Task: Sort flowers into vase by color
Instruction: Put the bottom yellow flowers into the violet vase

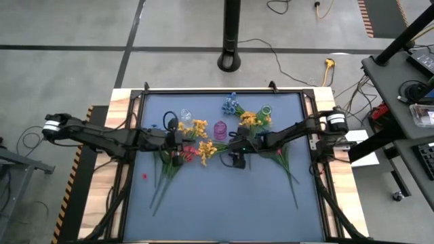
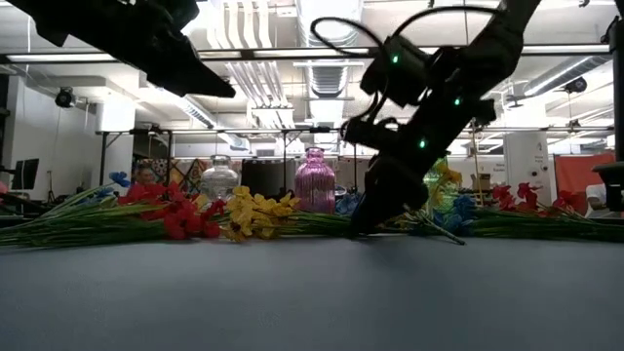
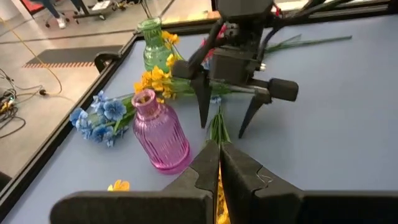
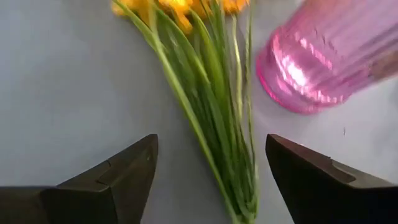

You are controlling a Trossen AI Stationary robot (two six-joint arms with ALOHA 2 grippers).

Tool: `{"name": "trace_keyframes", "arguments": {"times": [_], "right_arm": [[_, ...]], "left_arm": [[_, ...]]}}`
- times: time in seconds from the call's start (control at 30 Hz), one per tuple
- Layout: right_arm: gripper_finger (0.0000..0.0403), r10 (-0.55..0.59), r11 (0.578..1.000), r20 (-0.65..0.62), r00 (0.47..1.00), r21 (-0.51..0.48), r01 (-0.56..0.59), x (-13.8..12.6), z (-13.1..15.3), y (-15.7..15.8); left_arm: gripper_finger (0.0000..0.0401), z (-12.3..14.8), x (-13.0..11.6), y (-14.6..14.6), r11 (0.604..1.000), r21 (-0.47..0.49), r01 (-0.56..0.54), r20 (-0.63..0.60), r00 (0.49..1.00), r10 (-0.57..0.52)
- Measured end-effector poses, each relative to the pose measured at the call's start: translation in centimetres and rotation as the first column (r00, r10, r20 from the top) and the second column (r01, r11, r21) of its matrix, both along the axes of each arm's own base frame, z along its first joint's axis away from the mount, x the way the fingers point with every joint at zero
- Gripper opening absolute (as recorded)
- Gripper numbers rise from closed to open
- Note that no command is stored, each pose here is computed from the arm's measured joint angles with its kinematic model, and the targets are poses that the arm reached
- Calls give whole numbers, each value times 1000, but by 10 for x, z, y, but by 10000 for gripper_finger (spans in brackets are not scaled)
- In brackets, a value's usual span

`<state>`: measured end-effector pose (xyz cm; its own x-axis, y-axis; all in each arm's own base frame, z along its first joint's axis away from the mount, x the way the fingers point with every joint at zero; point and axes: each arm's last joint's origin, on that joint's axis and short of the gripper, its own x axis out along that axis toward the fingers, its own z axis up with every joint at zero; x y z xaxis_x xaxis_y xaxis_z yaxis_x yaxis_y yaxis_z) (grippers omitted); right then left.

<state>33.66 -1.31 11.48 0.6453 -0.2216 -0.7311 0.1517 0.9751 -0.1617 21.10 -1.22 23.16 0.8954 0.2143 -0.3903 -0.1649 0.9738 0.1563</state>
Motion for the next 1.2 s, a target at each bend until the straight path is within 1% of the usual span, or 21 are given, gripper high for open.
{"name": "trace_keyframes", "arguments": {"times": [0.17, 0.27, 0.37, 0.43, 0.53, 0.6, 0.7, 0.83, 0.9, 0.97, 1.03, 1.13, 1.2], "right_arm": [[236, 1, 1000, -7, 1000, 8, -1, 4, -5, -2], [192, 15, 1000, -12, 1000, 26, -14, 4, -4, -1], [137, 14, 999, -21, 1000, 37, -13, 4, -3, -1], [99, 15, 999, -30, 999, 38, -14, 3, -3, -1], [48, 31, 999, -36, 999, 24, -30, 2, -1, -1], [23, 45, 999, -36, 998, 17, -45, 1, 1, -1], [20, 50, 999, -19, 999, 18, -49, 1, 7, 0], [23, 66, 998, 38, 997, 9, -66, -1, 26, 2], [22, 86, 996, 64, 994, -6, -86, -3, 37, 4], [23, 111, 994, 89, 990, -10, -110, -8, 50, 9], [22, 140, 990, 124, 982, -7, -140, -13, 62, 15], [22, 176, 984, 166, 970, 1, -179, -25, 75, 27], [22, 194, 980, 209, 959, 5, -199, -35, 80, 34]], "left_arm": [[0, -2, 3, 0, 1000, 1, -2, -5, 1000, 2], [0, -2, 4, 0, 1000, -1, -2, 6, 1000, 2], [0, -2, 4, 0, 1000, 1, -7, 6, 1000, 7], [0, -2, 4, 1, 999, 12, -40, 9, 999, 40], [0, -1, 4, 4, 989, 20, -149, 27, 989, 149], [0, -1, 3, 5, 977, 17, -214, 41, 976, 214], [0, -1, 3, 6, 968, -7, -251, 53, 967, 251], [0, 0, 3, 6, 957, -61, -282, 69, 956, 286], [0, 0, 2, 8, 931, -71, -357, 88, 928, 362], [0, 1, 0, 11, 894, -60, -443, 109, 888, 447], [0, 2, -1, 12, 869, -45, -492, 126, 860, 494], [0, 5, -2, 12, 863, -57, -502, 149, 851, 504], [0, 7, -1, 12, 865, -86, -495, 168, 849, 502]]}}
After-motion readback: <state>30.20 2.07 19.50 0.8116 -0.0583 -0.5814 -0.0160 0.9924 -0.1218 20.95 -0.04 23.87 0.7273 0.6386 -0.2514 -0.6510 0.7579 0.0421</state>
